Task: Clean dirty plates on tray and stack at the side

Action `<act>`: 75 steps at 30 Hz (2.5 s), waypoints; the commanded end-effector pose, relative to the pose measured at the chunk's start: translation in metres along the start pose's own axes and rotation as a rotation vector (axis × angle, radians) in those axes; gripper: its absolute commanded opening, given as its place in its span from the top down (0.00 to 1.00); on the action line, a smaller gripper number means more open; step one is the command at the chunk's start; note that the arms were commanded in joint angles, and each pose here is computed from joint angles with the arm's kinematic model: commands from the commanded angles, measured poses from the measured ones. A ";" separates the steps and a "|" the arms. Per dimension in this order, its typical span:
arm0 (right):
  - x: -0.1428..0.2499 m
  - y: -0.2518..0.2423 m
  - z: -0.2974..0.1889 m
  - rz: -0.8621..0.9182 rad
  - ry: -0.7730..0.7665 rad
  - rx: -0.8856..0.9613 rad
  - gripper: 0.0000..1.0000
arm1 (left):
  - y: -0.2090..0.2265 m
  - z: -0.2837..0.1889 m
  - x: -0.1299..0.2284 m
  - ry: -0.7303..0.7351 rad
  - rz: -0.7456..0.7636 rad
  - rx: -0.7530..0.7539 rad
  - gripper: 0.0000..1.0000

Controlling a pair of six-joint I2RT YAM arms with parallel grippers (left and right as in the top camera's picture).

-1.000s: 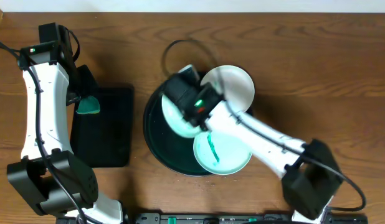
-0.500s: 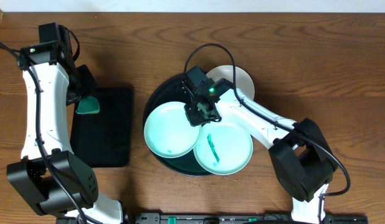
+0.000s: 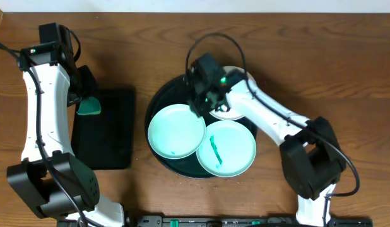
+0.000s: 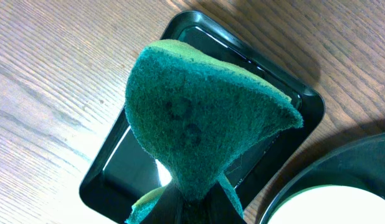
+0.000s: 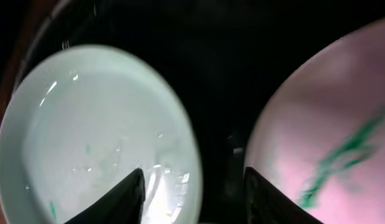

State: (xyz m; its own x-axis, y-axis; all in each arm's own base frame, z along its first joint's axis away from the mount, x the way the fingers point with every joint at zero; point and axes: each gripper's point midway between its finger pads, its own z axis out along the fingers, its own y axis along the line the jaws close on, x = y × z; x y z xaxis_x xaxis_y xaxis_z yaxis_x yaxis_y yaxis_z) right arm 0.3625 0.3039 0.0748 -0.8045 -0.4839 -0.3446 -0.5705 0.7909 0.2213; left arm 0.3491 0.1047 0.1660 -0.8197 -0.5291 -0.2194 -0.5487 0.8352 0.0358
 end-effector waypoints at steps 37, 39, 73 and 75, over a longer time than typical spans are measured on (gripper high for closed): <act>-0.025 -0.044 0.027 0.256 0.060 0.228 0.99 | -0.012 0.001 0.002 -0.001 0.016 0.024 0.93; -0.026 -0.044 0.027 0.300 0.054 0.232 0.99 | -0.017 0.001 0.004 -0.002 0.032 0.027 0.92; 0.015 -0.013 0.071 0.407 0.137 0.104 0.99 | -0.157 0.115 0.167 0.196 0.349 0.301 0.93; 0.015 -0.013 0.071 0.407 0.136 0.104 0.99 | -0.156 0.117 0.175 0.220 0.358 0.293 0.93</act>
State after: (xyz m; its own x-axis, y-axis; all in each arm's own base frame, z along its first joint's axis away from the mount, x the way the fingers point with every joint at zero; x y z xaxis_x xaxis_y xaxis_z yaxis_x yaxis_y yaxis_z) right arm 0.3849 0.2990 0.0095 -0.9697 -0.1758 -0.1696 -0.2037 0.9652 0.1642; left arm 0.3257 -0.1046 0.0229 -0.9798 -0.1823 -0.0819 -0.1548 0.9515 -0.2660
